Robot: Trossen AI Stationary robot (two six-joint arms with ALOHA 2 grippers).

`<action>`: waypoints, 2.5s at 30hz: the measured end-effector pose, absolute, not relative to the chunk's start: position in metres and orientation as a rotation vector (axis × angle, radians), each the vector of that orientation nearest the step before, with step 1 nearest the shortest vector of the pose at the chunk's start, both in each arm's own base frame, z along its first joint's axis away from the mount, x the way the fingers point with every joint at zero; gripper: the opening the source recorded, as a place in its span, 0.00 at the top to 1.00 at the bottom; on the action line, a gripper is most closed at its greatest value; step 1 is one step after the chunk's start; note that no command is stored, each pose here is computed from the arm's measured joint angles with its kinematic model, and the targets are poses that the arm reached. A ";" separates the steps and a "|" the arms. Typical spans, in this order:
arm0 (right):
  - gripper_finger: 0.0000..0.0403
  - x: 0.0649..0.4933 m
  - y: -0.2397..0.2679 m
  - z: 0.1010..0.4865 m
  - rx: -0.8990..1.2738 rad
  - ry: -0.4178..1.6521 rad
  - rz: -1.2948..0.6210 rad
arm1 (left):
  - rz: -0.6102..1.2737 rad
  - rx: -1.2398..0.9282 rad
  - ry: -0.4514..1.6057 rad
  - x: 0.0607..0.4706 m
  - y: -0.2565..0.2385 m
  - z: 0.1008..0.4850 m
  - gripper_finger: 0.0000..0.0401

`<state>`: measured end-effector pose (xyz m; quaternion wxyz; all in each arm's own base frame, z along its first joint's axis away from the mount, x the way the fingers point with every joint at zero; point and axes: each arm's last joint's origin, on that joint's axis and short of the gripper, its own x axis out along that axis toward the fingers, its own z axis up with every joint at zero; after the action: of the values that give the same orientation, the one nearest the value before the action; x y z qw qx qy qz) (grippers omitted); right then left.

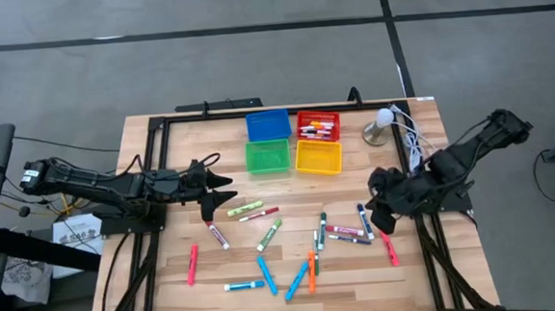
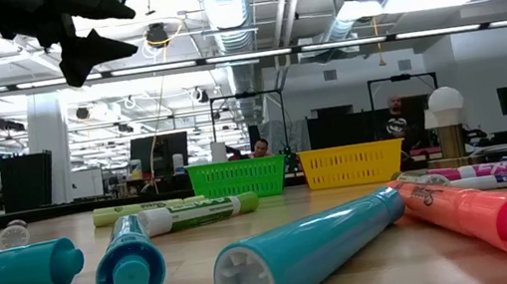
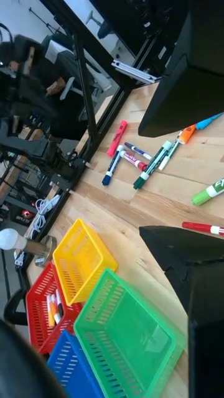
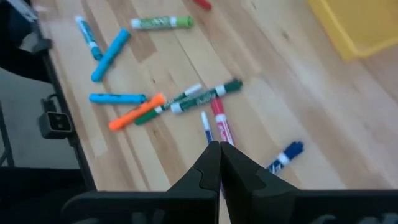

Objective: Pick & Place Markers
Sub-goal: Put the dark blue marker into the yellow bin

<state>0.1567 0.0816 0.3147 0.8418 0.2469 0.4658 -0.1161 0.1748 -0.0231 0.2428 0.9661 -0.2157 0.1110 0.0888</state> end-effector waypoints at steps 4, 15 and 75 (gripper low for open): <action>1.00 0.154 0.087 0.307 0.555 1.039 -0.292 | 0.180 -0.436 0.225 0.175 -0.023 0.243 0.39; 0.86 0.154 0.111 0.295 0.624 1.105 -0.360 | 0.180 -0.435 0.226 0.175 -0.023 0.243 0.39; 0.54 0.253 0.156 0.179 0.053 1.380 -0.024 | 0.181 -0.432 0.233 0.175 -0.023 0.242 0.39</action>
<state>0.2530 0.1565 0.1791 0.7710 0.0246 0.6363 -0.0112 0.1745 -0.0231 0.2420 0.9659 -0.2138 0.1152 0.0895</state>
